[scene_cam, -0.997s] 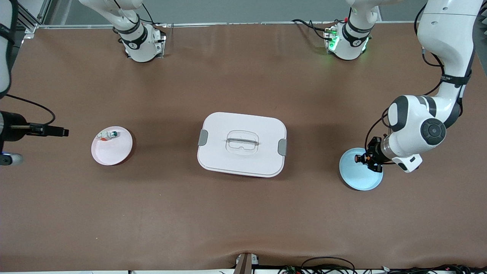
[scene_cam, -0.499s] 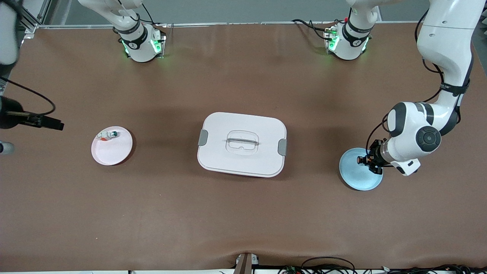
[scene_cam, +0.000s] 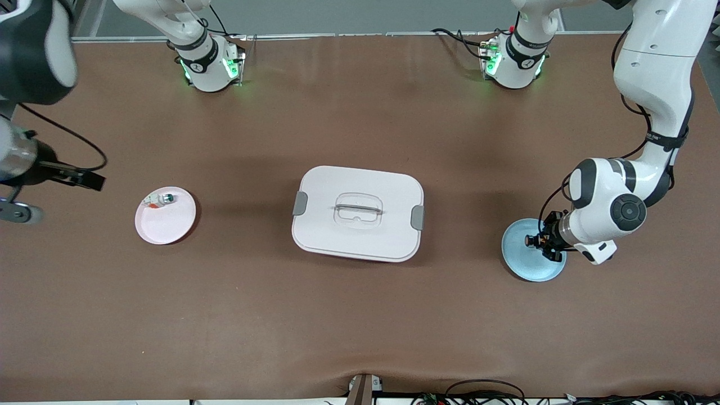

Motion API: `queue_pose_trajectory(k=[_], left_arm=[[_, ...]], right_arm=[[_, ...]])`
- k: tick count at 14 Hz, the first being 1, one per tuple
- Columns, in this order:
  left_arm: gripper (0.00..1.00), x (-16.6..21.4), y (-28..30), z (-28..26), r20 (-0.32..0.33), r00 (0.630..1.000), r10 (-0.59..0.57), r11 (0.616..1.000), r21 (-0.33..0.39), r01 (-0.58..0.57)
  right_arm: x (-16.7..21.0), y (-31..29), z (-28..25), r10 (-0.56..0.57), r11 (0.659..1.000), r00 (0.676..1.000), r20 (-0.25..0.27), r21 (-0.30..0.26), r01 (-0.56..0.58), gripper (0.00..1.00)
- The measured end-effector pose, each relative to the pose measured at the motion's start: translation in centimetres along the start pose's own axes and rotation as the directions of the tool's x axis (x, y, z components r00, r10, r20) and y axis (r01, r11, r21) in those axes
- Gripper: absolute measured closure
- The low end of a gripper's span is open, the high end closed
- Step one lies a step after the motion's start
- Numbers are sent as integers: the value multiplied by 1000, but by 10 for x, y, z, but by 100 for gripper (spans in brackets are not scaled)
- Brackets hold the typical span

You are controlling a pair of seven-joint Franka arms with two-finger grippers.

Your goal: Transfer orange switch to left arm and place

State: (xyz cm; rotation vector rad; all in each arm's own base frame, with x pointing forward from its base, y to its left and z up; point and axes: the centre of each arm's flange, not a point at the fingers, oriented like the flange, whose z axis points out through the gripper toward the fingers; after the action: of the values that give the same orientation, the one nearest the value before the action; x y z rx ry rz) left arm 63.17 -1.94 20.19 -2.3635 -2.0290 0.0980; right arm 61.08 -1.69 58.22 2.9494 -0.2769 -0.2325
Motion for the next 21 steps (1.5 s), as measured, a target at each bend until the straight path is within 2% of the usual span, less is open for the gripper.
queue_pose_trajectory(k=[2, 6, 8, 10, 12, 17, 21], left_arm=[[65, 0, 1, 3, 2, 1000, -2, 1000, -1, 2], [65, 0, 3, 6, 3, 1000, -2, 1000, -10, 2], [65, 0, 3, 7, 2, 1000, -1, 1000, -10, 1], [65, 0, 4, 6, -1, 1000, 2, 1000, -17, -2], [52, 0, 7, 3, -4, 1000, 4, 1000, -29, -4], [1, -3, 18, -12, -6, 1000, 10, 998, -68, -10], [0, -5, 25, -27, -10, 1000, 13, 996, -92, -14]], right_arm=[[-1, 16, -3, -14, 997, 1000, 4, 82, 13, 0], [-14, 6, -19, -40, 992, 999, -5, 119, 41, 0], [-16, 9, -23, -35, 984, 999, -17, 176, 37, 0], [-13, 23, -21, -13, 979, 1000, -9, 206, 15, 0], [-12, 33, -19, -27, 976, 1000, -10, 216, 29, 0], [-12, 30, -20, -136, 969, 990, -36, 205, 140, 0], [-14, 16, -22, -163, 972, 986, -40, 163, 167, 0]])
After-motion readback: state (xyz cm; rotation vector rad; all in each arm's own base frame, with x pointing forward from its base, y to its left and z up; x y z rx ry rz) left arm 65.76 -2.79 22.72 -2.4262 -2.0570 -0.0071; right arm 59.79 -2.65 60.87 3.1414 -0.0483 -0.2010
